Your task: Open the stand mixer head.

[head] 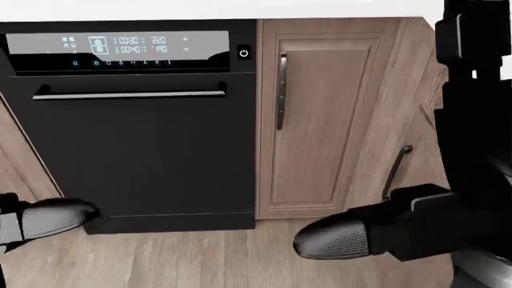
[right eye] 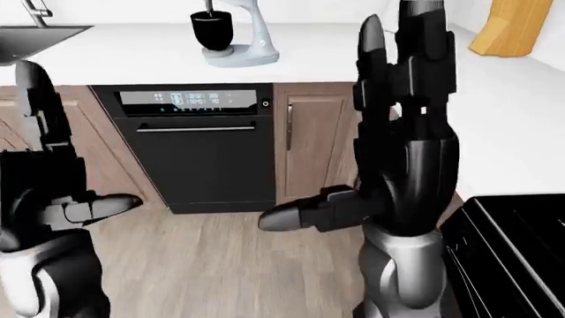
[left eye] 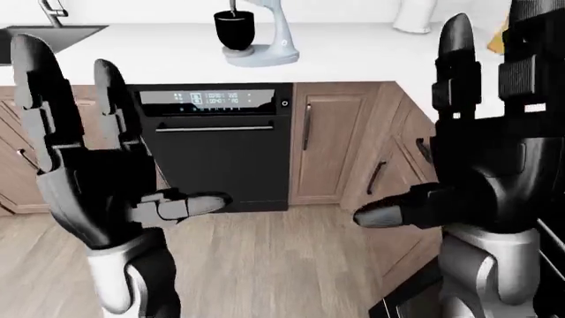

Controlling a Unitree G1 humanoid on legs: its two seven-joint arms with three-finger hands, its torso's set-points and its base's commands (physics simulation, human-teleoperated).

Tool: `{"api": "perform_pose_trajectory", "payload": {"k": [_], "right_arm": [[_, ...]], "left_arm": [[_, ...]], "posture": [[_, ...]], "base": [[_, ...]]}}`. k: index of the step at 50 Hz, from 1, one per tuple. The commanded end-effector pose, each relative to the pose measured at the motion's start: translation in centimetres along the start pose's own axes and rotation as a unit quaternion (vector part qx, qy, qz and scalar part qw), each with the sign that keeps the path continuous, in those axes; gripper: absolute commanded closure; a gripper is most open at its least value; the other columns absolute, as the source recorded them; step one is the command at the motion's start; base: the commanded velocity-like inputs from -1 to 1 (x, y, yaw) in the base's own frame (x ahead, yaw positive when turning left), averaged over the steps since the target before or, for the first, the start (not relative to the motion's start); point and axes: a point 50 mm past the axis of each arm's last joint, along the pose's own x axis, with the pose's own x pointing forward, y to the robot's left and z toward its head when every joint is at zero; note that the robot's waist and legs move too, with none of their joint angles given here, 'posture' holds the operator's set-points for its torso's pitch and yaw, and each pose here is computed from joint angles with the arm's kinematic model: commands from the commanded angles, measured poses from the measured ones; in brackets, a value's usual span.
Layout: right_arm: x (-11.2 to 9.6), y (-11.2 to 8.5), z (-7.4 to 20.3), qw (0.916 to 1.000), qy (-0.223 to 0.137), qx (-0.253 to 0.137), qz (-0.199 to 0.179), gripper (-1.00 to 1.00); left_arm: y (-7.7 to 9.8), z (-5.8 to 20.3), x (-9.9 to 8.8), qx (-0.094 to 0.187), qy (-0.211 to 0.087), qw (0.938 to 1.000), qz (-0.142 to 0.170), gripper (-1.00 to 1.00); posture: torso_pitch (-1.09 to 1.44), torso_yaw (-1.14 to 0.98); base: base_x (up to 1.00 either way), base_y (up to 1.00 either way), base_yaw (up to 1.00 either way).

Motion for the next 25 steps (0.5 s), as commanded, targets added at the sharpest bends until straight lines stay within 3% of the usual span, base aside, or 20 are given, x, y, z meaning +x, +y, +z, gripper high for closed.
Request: {"api": "perform_pose_trajectory", "payload": {"k": [1,6,16,20,25], "right_arm": [[0.7,0.4,1.6,0.9999,-0.006,0.010,0.009,-1.00],[1.7,0.9,3.6,0.9990,-0.033,0.020,0.024,-1.00],[1.5,1.2,3.5,0.9987,-0.033,0.007,0.038,-1.00],[1.4,1.3,3.4,0.9989,-0.030,-0.001,0.036,-1.00],[1.2,1.3,3.3,0.9988,-0.030,-0.007,0.038,-1.00]], "left_arm": [[-0.6,2.0,1.0,-0.027,-0.022,0.9994,0.006,-1.00],[-1.0,4.5,2.2,-0.053,-0.047,0.9974,0.013,-1.00],[-0.4,4.3,2.2,-0.047,-0.047,0.9975,0.023,-1.00],[-0.4,4.5,2.0,-0.042,-0.049,0.9977,0.021,-1.00],[-0.3,4.4,1.9,-0.040,-0.048,0.9978,0.022,-1.00]], "posture": [[0.00,0.00],[0.00,0.00],[0.00,0.00],[0.00,0.00],[0.00,0.00]], "base": [[0.00,0.00,0.00],[0.00,0.00,0.00],[0.00,0.00,0.00],[0.00,0.98,0.00],[0.00,0.20,0.00]]}}
